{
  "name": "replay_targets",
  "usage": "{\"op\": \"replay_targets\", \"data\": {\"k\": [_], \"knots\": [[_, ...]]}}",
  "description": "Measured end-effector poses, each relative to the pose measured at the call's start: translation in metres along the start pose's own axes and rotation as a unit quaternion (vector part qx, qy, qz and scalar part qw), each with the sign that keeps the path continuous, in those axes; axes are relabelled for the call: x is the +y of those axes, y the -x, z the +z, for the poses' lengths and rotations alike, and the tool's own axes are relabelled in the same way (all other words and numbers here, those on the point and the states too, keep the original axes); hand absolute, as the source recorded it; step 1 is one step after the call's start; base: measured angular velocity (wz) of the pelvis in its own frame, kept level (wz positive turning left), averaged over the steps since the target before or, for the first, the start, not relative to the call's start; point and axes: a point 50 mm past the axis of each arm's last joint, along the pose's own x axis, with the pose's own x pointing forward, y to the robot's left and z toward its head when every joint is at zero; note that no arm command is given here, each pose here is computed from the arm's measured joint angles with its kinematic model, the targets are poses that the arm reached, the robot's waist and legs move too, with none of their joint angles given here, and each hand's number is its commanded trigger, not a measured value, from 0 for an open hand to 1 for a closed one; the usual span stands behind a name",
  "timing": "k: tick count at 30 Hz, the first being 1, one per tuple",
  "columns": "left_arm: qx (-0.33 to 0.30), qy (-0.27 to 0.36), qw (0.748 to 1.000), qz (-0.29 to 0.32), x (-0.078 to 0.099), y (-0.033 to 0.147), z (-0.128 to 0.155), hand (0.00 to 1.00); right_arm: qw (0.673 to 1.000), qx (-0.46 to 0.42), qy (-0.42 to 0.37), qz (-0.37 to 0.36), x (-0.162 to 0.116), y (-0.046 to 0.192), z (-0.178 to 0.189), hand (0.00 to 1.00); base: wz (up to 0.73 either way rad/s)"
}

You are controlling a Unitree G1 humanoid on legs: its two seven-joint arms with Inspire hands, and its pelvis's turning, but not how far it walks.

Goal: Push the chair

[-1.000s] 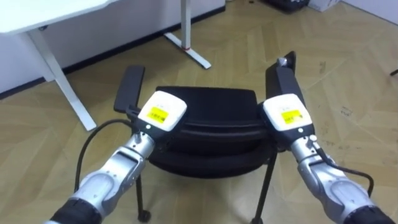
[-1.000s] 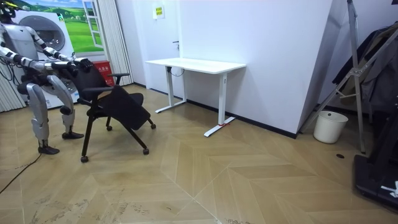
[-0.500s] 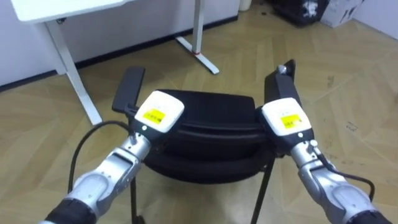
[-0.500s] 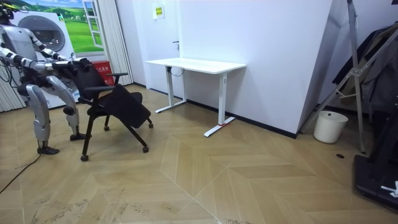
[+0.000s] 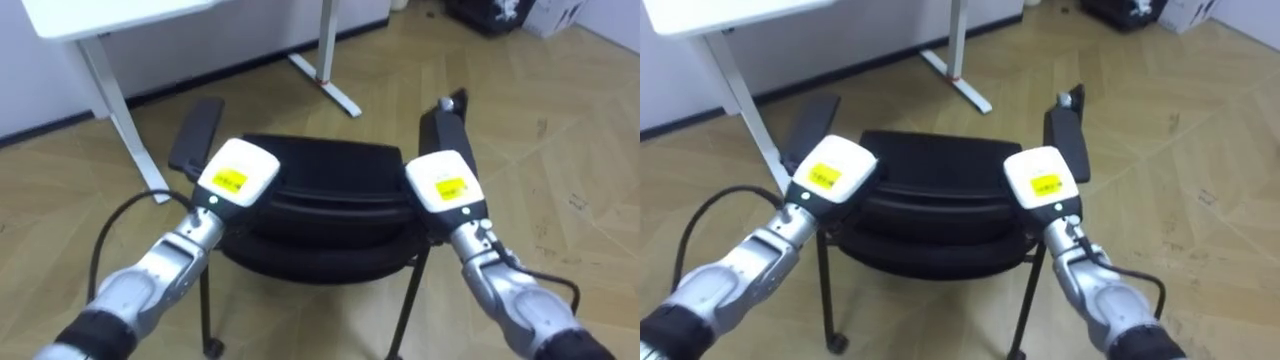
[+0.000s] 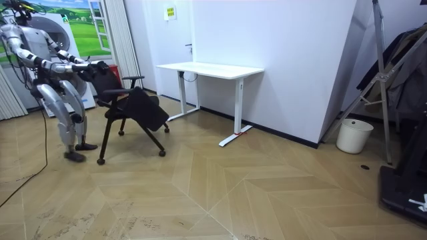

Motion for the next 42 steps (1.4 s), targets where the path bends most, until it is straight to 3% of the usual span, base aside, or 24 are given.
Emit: {"op": "replay_targets", "data": {"k": [6,13,22,35,42], "knots": [[0.01,0.009,1.0,-0.016,-0.009,0.007,0.003,1.0,0.999,-0.03,0.003,0.018,0.004,0.004,0.0,1.0,0.6],[0.038,0.029,0.999,-0.009,-0.009,0.008,0.001,1.0,0.999,-0.044,0.027,0.018,-0.009,-0.011,-0.001,1.0,0.26],[0.041,0.04,0.998,-0.02,-0.017,0.009,0.014,1.0,0.998,-0.045,0.026,0.039,-0.001,-0.004,-0.008,1.0,0.18],[0.039,0.019,0.999,0.027,0.003,0.004,0.007,1.0,0.999,-0.042,0.03,-0.013,-0.015,-0.006,-0.011,1.0,-0.2],[0.038,0.03,0.999,0.015,0.002,0.0,0.009,1.0,0.999,-0.031,0.034,-0.015,-0.015,-0.005,-0.013,1.0,-0.23]]}}
